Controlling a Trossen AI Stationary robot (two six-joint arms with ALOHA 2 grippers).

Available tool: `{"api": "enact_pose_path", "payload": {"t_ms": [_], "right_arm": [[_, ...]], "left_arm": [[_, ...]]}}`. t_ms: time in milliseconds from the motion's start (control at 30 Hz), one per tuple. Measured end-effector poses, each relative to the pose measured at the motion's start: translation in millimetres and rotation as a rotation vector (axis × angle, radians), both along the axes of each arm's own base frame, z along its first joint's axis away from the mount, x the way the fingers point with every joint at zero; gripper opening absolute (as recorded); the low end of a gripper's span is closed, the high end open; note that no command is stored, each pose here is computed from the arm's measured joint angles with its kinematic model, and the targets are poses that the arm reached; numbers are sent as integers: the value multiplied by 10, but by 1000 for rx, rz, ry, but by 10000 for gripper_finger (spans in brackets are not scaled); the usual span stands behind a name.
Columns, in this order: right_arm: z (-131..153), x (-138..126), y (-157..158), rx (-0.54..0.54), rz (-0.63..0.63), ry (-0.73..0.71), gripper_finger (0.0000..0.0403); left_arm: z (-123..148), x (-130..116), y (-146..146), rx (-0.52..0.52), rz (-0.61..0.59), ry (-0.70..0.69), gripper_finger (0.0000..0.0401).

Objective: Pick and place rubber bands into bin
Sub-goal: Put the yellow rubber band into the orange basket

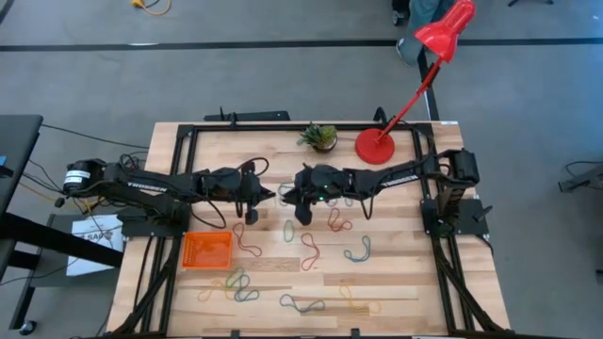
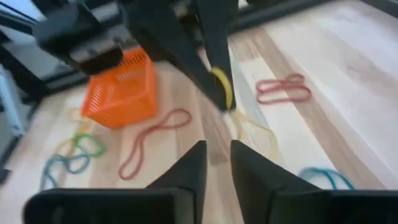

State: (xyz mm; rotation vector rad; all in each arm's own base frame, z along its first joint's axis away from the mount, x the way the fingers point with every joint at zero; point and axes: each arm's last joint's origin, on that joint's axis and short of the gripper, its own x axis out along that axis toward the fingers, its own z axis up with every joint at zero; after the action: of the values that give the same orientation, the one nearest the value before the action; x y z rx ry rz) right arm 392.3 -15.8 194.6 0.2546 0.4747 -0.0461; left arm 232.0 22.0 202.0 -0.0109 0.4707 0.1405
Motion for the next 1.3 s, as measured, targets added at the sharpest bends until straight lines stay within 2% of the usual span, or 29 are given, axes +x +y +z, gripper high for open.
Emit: {"api": "enact_pose_path", "payload": {"t_ms": [200, 300, 400, 467, 567, 667, 767, 933, 1133, 1300], "right_arm": [[-95, -53, 94, -10, -42, 115, 101], [-143, -87, 177, -4, -26, 176, 104], [-152, -95, 251, -6, -6, 187, 102], [-147, -92, 292, -12, 8, 181, 102], [-144, -92, 333, -27, 10, 177, 102], [-142, -91, 345, -44, -6, 174, 102], [-142, -91, 340, -45, -9, 174, 102], [-145, -93, 336, -45, -10, 177, 102], [-146, -94, 337, -45, -10, 179, 102], [-145, -93, 334, -45, -11, 178, 102]], "left_arm": [[96, -58, -74, -45, 50, 6, 0], [325, -166, -143, -57, 85, 85, 0], [612, -371, -230, -72, 130, 239, 0], [807, -509, -302, -128, 126, 318, 0], [1037, -718, -439, -281, 51, 411, 0], [1105, -904, -568, -395, 2, 527, 0], [1057, -1049, -665, -444, 59, 613, 0], [775, -1145, -814, -446, 163, 711, 0], [342, -1128, -967, -514, 174, 710, 2], [98, -1083, -1064, -615, 103, 688, 23]]}}
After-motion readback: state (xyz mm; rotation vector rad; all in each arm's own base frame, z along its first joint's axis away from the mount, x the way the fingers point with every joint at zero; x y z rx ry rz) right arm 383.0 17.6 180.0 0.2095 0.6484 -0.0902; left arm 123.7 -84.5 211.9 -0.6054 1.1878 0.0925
